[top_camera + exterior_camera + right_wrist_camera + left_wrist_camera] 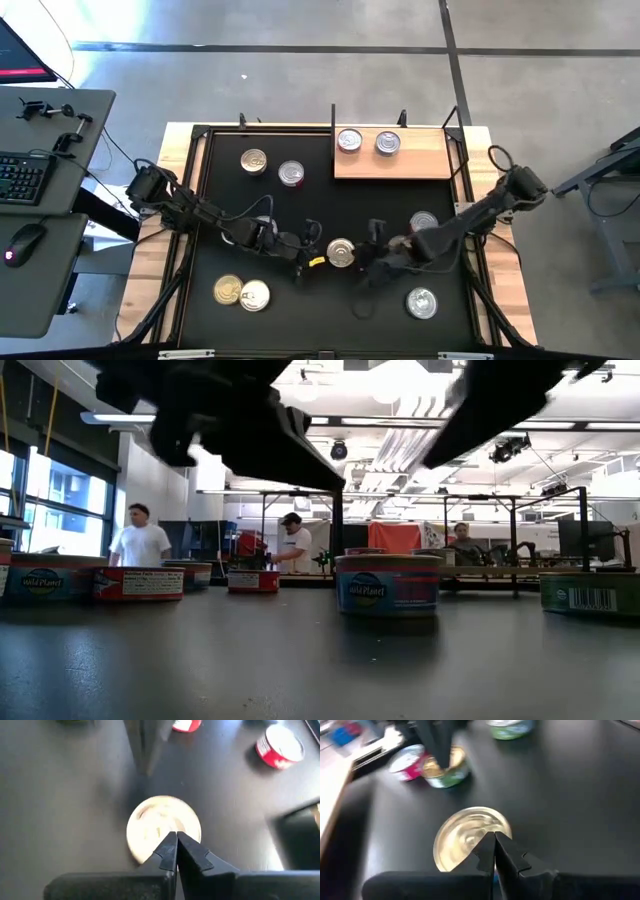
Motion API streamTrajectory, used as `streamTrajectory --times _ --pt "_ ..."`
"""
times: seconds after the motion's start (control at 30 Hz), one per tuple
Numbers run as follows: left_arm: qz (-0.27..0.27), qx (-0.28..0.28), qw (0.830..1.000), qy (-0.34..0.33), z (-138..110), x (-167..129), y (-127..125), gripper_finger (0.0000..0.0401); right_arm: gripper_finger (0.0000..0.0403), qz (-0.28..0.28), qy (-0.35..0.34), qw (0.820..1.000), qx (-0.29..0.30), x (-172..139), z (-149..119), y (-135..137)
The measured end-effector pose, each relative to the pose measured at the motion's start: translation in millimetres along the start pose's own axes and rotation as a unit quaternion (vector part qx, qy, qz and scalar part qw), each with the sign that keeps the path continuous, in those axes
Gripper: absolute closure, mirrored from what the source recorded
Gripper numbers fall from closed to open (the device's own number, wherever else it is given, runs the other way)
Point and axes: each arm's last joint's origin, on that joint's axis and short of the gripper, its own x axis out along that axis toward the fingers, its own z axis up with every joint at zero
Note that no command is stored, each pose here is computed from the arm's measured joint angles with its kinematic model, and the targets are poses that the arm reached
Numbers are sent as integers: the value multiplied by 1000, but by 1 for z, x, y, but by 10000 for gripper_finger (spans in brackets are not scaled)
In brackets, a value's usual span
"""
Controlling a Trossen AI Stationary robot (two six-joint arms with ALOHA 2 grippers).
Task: Stack canned seafood by type on shelf
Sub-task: Put the blue tuna can on the shelf
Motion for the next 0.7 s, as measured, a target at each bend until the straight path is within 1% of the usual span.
streamTrajectory --times 0.07,0.17,0.23,0.3,0.37,0.43,0.53,0.6,0.7 --pt "-16 41 999 -2 -2 2 0 385 403 -10 0 1000 15 -10 -11 7" --pt "-19 110 994 5 -8 9 -2 357 403 -33 -29 998 43 -18 -26 19" --pt "-21 141 990 9 -14 17 -3 334 403 -40 -48 996 66 -18 -37 26" --pt "-19 151 988 8 -21 25 -2 314 400 -57 -60 993 88 -15 -50 29" --pt "-15 149 989 12 -27 31 0 298 388 -62 -64 989 118 -13 -58 29" --pt "-10 143 990 13 -31 36 3 288 363 -61 -60 986 141 -12 -62 28" --pt "-19 133 991 13 -35 39 8 287 309 -50 -52 988 134 -10 -62 28" --pt "-34 129 991 13 -39 41 12 295 271 -45 -55 992 103 -10 -59 28" --pt "-46 121 992 11 -44 44 19 316 224 -37 -68 996 40 -10 -55 31"
